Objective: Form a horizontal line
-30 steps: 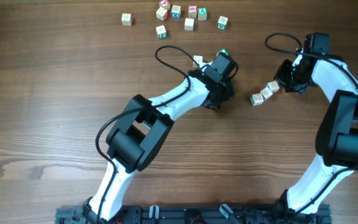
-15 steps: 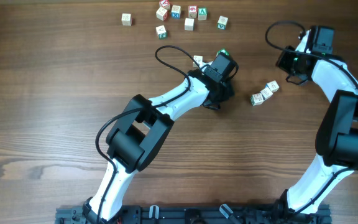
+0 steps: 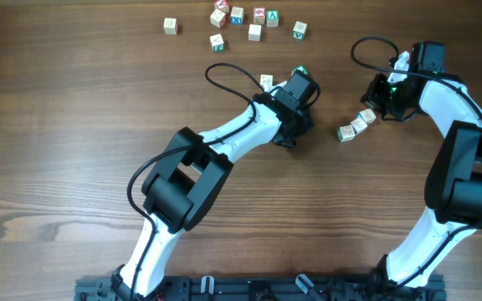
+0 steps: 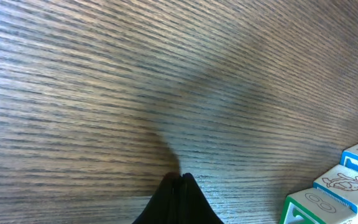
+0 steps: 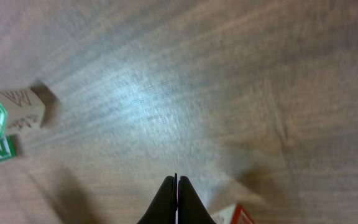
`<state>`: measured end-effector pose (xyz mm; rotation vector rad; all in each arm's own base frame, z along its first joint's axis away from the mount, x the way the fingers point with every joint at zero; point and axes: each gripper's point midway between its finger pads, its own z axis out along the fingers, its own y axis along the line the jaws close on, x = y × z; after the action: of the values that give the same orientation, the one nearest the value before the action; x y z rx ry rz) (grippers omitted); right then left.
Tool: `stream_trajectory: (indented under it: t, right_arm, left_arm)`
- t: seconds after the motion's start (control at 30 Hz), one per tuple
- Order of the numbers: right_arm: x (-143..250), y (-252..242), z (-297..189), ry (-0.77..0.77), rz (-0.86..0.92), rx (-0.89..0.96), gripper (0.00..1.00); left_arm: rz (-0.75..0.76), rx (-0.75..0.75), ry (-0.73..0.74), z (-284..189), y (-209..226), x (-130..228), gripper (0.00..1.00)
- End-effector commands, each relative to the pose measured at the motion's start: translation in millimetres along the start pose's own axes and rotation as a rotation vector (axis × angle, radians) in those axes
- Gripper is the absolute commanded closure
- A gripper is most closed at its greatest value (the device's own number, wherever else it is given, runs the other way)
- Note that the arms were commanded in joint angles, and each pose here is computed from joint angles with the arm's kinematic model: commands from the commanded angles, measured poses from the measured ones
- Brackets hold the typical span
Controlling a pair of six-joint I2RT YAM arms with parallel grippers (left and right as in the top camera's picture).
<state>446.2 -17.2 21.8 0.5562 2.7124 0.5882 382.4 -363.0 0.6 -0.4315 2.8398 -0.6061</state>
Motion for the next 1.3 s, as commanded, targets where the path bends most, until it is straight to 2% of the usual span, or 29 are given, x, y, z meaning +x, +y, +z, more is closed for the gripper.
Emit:
stream_trajectory:
  t: [0.0,0.73,0.87,1.07,1.27]
  right_arm:
    - [10.9,0.5,0.6,0.037,-0.011,-0.002,0.96]
    - [20.3,-1.9,0.0,0.075,0.006,0.008,0.96]
    - [5.2,1.2,-0.3,0.017,-0.008,-0.008,0.96]
    - [-31.5,-16.6,-14.3,-0.106,0.149,0.025,0.96]
    - [-16.8,-54.2,-21.2,-0.068,0.252,0.163,0.96]
  left_arm:
    - [-0.035,-0.119,-0.015,15.7,38.5,-0.6,0.96]
    - [-0.035,-0.123,-0.017,15.6,39.5,-0.7,0.96]
    - [-0.035,-0.123,-0.017,15.6,39.4,-0.7,0.96]
    - [-0.035,-0.126,-0.022,15.6,39.9,-1.6,0.96]
    - [-0.035,-0.126,-0.023,15.5,39.9,-1.8,0.96]
